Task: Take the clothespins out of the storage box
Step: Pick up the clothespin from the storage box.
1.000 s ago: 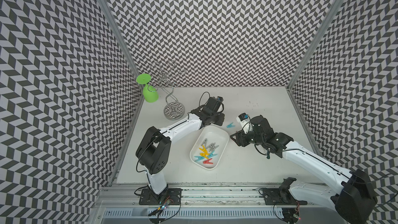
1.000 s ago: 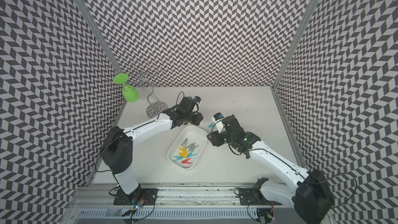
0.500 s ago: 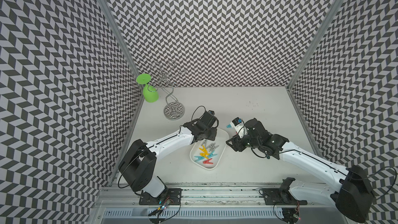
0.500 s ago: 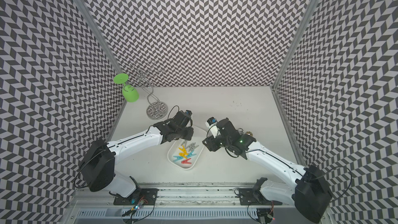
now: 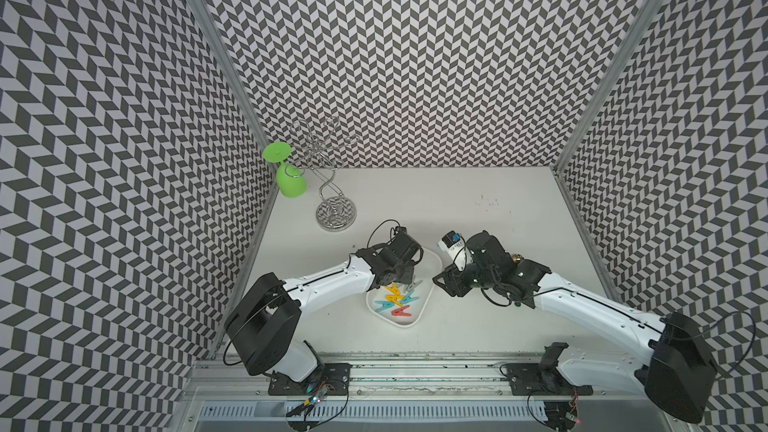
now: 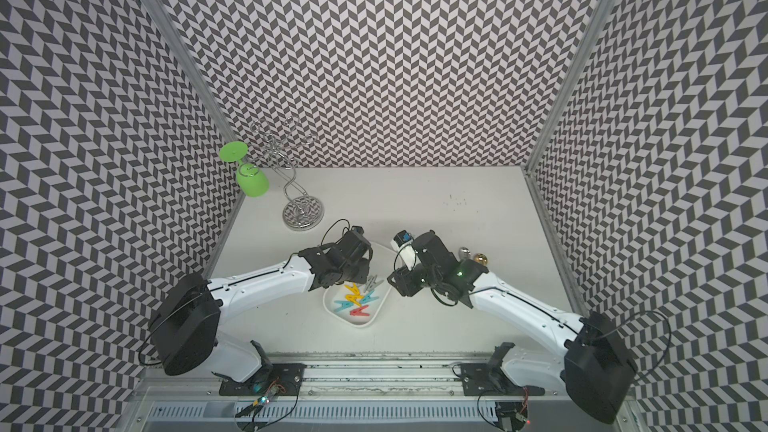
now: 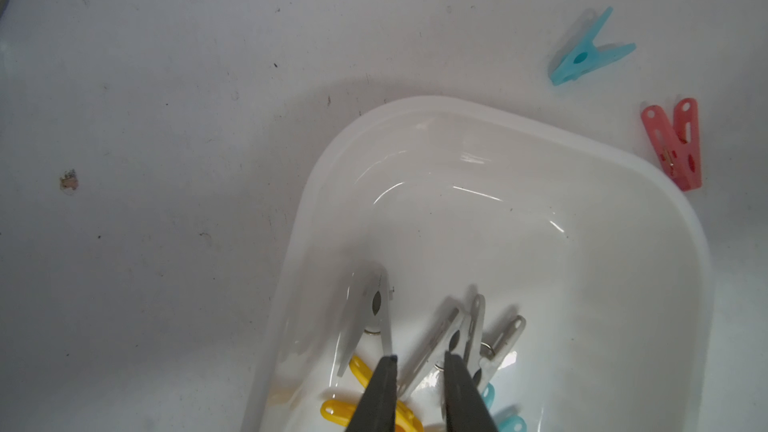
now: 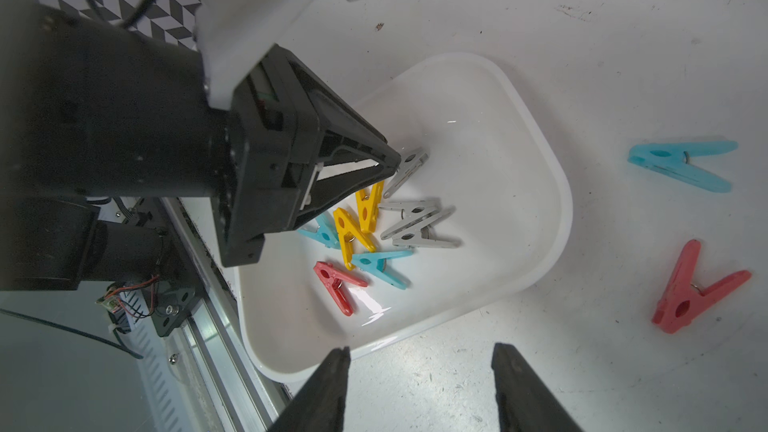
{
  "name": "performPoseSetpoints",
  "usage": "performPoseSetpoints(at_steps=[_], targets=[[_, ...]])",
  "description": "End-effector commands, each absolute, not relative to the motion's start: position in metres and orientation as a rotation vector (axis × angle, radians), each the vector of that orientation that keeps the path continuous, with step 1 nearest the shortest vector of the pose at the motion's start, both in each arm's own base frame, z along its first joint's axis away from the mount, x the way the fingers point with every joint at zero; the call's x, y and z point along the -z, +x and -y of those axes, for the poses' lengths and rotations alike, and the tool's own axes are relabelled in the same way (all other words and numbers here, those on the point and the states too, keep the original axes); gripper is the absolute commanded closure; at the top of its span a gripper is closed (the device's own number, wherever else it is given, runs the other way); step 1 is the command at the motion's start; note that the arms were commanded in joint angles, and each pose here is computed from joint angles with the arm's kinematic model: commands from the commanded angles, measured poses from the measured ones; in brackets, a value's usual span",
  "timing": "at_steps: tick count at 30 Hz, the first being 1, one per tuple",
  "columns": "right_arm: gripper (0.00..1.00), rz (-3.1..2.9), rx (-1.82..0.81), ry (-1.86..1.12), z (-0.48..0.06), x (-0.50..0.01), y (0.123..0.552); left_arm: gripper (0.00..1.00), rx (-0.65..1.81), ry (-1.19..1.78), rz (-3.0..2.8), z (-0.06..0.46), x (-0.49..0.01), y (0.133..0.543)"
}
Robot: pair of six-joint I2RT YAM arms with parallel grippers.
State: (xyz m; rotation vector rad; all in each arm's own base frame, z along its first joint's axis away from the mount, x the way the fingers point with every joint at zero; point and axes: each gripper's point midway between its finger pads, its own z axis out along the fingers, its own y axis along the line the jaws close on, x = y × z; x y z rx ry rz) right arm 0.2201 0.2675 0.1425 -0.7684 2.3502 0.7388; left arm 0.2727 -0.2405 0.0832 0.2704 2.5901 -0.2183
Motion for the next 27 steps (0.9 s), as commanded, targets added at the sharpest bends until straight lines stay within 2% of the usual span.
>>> performPoseSetpoints(at_steps=[1, 14, 27], targets=[[0.44, -2.305, -0.748, -0.782, -0.275, -0.154, 0.224, 0.76, 0.196, 0.235, -2.586, 0.239, -0.074, 0.274], [0.49, -2.330, -0.720, -0.775, -0.274, -0.147, 0.225, 0.81, 0.146, 0.237, -2.632, 0.234, -0.039, 0.271], [0.50, -2.328, -0.713, -0.774, -0.274, -0.147, 0.226, 0.85, 0.128, 0.246, -2.651, 0.234, -0.026, 0.270]])
